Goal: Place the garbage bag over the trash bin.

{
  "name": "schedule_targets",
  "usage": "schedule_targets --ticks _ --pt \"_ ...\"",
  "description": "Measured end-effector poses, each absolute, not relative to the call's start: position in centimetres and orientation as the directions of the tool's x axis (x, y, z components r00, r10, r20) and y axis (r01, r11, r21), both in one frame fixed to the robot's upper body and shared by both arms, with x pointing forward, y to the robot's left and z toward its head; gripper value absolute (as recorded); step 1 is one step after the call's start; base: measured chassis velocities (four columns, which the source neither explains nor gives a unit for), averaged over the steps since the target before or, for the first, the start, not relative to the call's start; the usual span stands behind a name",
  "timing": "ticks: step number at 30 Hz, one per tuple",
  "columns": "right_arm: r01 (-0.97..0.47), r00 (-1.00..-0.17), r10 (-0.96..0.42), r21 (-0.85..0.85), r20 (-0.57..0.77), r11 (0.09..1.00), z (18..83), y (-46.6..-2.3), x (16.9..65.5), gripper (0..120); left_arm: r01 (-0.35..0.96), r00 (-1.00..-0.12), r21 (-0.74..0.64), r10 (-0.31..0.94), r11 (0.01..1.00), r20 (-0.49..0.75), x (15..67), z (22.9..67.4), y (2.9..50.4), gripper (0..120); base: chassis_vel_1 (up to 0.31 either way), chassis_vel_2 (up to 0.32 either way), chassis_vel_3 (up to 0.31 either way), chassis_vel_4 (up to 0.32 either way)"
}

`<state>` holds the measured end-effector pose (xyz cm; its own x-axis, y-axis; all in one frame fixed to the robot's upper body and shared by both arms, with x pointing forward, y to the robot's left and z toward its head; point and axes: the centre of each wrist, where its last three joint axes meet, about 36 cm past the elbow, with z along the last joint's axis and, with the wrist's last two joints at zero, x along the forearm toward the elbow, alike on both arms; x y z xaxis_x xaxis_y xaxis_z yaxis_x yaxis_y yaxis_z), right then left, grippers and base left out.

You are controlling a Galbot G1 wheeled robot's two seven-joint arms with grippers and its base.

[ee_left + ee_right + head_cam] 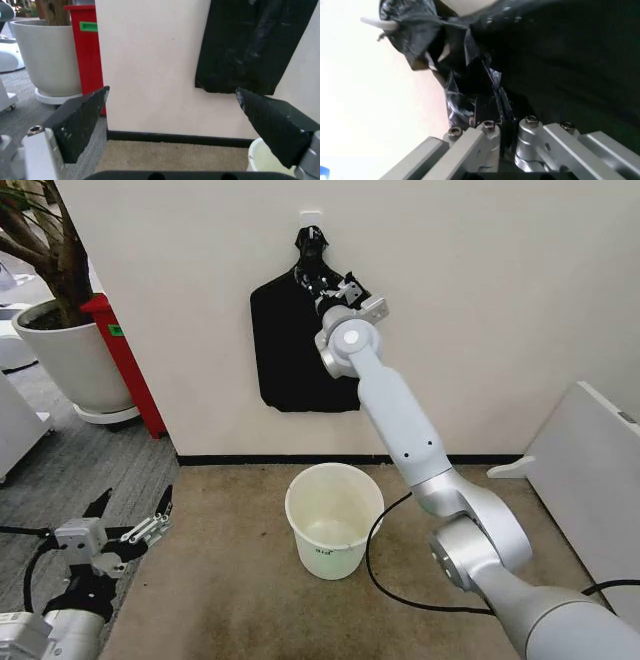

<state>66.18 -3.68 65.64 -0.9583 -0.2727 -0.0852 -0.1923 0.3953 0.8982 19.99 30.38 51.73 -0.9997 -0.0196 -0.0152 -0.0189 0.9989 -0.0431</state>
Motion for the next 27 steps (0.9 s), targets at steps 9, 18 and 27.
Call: schedule_targets --ticks 9,18,27 --pt "-0.165 -0.951 -0.306 0.918 -0.051 0.361 65.2 -2.3 63.5 0 -0.015 -1.000 -0.044 -0.016 0.999 -0.021 20.0 51.6 30.2 100 0.000 0.000 0.000 0.000" --pt "-0.127 -0.938 -0.347 0.931 0.000 0.343 61.4 -0.6 59.8 0 -0.010 -1.000 -0.046 -0.011 0.999 -0.022 19.9 51.5 30.0 100 0.000 0.000 0.000 0.000" --pt "-0.059 -0.927 -0.369 0.943 0.071 0.328 56.5 -0.5 55.9 0 -0.008 -1.000 -0.047 -0.008 0.999 -0.018 19.8 51.4 29.8 100 0.000 0.000 0.000 0.000"
